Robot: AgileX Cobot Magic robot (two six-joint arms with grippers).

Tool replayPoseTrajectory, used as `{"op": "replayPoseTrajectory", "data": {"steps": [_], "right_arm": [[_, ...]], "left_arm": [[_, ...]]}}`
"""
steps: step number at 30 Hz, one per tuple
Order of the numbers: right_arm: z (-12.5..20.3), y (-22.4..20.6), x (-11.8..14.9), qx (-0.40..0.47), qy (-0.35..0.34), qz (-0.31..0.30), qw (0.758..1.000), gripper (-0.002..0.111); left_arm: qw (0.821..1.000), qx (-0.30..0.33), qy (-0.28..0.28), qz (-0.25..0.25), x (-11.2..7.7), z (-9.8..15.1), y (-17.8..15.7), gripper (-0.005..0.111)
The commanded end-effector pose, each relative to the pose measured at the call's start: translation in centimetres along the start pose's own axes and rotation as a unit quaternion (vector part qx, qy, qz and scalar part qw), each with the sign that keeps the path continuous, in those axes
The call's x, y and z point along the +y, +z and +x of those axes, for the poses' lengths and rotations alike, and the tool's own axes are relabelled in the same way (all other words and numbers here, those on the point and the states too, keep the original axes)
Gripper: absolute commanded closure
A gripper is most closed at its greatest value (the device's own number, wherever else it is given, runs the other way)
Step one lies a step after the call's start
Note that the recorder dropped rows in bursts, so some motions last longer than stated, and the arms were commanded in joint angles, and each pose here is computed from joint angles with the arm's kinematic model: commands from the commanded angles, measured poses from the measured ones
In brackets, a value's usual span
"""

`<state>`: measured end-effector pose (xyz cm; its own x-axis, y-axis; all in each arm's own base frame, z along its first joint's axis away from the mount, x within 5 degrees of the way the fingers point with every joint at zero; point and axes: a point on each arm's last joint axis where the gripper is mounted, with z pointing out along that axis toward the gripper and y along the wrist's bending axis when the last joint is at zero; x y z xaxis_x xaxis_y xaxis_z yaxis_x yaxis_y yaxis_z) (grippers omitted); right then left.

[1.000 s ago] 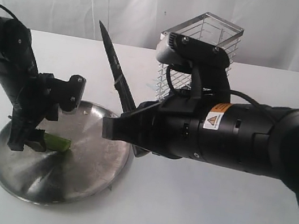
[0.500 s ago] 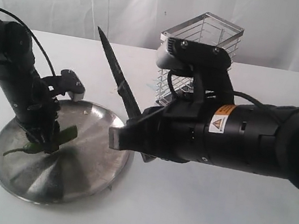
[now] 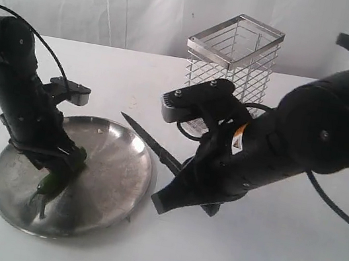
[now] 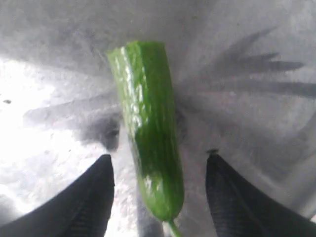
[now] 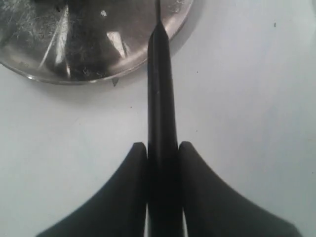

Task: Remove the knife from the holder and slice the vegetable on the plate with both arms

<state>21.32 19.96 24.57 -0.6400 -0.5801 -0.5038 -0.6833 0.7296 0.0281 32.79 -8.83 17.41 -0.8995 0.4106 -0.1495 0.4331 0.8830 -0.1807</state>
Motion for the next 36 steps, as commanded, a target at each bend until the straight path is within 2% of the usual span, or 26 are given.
{"op": "replayPoseTrajectory", "data": {"steps": [1, 3, 8, 13, 23, 36], "right_arm": [[-1.3, 1.6, 0.8, 0.016, -0.069, -0.009, 0.997, 0.108], [-1.9, 2.8, 1.8, 0.026, -0.089, -0.017, 0.996, 0.108], [-3.4, 4.7, 2.8, 0.028, -0.103, -0.024, 0.994, 0.108], [-4.5, 6.1, 3.8, 0.030, -0.114, -0.029, 0.993, 0.108], [-4.9, 8.5, 4.0, 0.035, -0.117, -0.029, 0.992, 0.108], [-5.3, 8.8, 3.8, 0.011, -0.121, -0.017, 0.992, 0.108]], "left_arm": [[0.997, 0.032, 0.045, -0.058, 0.1, 1.4, -3.7, 0.048], [0.996, 0.019, 0.031, -0.075, 0.7, 1.9, -5.4, 0.048], [0.997, -0.015, 0.004, -0.078, 1.0, 2.4, -7.3, 0.048], [0.998, -0.043, -0.009, -0.051, 0.5, 1.9, -7.3, 0.048], [0.997, -0.065, -0.014, -0.049, 0.4, 1.5, -7.3, 0.048], [0.995, -0.096, -0.004, -0.013, -0.2, 0.9, -7.4, 0.048]]}}
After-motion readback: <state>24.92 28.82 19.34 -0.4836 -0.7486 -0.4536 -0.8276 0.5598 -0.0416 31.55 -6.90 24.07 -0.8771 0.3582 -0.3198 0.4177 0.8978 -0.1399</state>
